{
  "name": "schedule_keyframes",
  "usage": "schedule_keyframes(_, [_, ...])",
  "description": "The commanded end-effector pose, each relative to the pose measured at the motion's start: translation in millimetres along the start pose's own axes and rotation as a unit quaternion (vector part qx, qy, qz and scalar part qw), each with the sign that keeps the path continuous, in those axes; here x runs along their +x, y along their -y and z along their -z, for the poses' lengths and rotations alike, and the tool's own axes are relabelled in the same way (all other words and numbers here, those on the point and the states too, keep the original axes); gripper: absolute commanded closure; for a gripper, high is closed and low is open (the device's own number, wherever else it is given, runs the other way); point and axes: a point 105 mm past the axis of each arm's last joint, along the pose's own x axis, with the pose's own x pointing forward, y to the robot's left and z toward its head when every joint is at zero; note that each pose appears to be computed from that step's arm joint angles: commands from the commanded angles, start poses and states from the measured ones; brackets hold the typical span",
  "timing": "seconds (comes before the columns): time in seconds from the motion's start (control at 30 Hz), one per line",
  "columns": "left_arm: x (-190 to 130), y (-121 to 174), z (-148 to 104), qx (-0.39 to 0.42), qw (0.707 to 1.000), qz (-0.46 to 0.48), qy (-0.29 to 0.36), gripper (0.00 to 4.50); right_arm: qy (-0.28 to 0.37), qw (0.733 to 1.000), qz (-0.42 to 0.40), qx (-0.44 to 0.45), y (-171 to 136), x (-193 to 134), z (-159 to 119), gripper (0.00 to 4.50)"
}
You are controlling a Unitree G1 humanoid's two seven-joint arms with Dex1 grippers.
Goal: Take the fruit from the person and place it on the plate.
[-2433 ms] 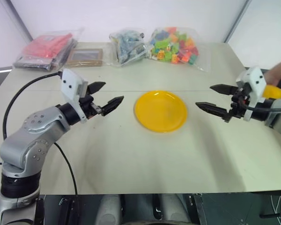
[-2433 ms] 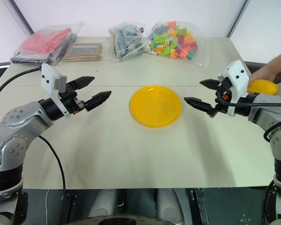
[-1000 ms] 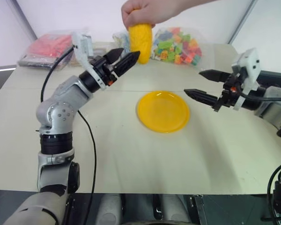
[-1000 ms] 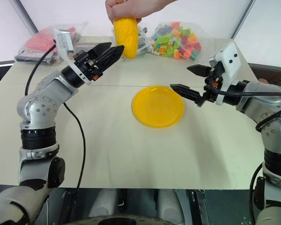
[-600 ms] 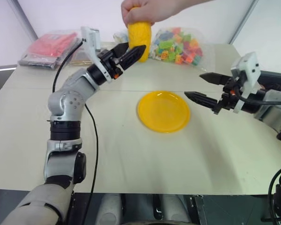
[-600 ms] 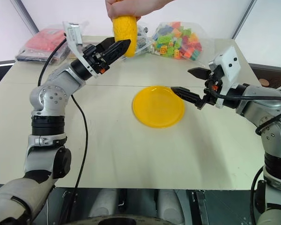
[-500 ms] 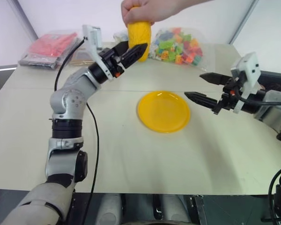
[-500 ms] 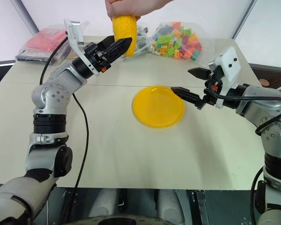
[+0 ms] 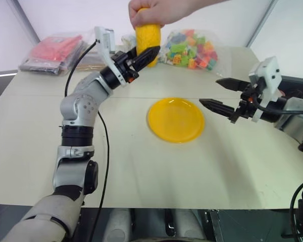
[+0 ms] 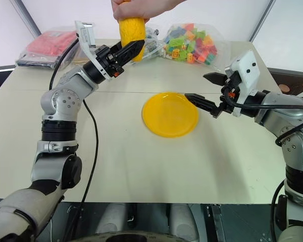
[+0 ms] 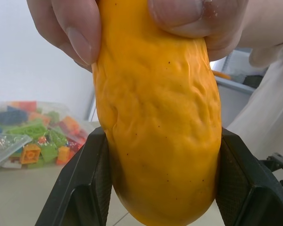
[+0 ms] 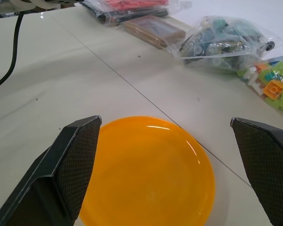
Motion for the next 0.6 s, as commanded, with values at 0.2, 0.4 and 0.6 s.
schedule_keyframes(0.2, [9.0,13.0,58.9,0.022,0.992,0.018,-0.121,2.27,-0.016,0.999,0.024,-0.037,1.7,-9.5,1.8,0.0])
schedule_keyframes(0.4, [15.4,21.7,107.0,0.001,0.978,0.044,-0.203,2.27,-0.066,0.996,0.04,-0.037,-2.8,-29.8,26.5,0.0])
schedule_keyframes(0.6, [21.1,12.1,151.0,-0.013,0.96,0.027,-0.28,2.27,-0.072,0.996,0.055,-0.018,-19.7,-43.6,35.4,0.0])
